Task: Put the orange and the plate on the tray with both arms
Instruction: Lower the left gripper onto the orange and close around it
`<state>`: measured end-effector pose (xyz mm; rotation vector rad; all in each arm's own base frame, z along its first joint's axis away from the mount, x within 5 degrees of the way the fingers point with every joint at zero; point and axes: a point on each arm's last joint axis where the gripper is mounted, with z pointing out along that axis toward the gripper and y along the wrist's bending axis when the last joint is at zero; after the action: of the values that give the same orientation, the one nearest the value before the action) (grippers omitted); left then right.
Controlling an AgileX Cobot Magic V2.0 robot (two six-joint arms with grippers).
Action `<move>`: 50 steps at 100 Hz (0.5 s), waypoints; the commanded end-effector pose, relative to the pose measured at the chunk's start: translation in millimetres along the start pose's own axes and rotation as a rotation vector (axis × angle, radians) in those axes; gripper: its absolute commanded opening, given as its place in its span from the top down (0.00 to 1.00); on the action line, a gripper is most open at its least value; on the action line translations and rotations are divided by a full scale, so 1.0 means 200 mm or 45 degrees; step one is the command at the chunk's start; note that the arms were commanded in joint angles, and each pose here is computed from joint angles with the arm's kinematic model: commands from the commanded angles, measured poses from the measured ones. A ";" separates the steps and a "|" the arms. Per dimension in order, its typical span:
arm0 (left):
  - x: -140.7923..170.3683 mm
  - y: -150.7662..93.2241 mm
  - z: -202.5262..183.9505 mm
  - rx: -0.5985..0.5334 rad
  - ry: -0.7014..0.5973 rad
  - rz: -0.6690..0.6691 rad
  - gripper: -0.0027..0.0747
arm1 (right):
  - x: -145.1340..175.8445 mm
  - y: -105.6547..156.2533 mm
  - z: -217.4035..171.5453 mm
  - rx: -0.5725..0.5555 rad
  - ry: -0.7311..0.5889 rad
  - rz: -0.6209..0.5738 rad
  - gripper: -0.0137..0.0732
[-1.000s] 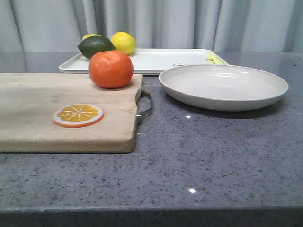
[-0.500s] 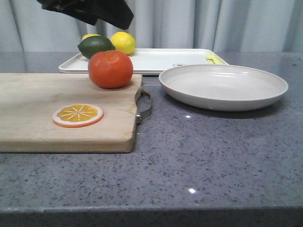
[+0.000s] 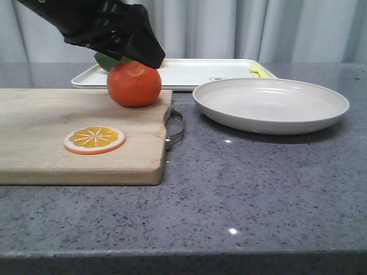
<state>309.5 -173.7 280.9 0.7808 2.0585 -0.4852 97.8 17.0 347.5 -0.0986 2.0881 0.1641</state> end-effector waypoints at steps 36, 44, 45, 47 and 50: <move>-0.07 0.01 -0.01 -0.049 -0.079 0.002 0.23 | -0.07 0.00 -0.02 -0.001 -0.113 -0.001 0.25; -0.05 0.01 0.02 -0.033 -0.045 -0.009 0.23 | -0.07 0.00 -0.02 -0.001 -0.113 -0.001 0.25; -0.05 0.01 0.03 -0.032 -0.043 -0.010 0.23 | -0.07 0.00 -0.02 -0.001 -0.113 -0.001 0.25; -0.04 0.01 0.03 -0.030 -0.039 -0.011 0.23 | -0.07 0.00 -0.02 -0.001 -0.113 -0.001 0.25; -0.04 0.01 0.04 -0.027 -0.030 -0.013 0.23 | -0.07 0.00 -0.02 -0.001 -0.113 -0.001 0.25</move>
<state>318.3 -176.1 262.7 0.7857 2.1015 -0.4622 97.7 17.0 347.4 -0.0986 2.0891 0.1641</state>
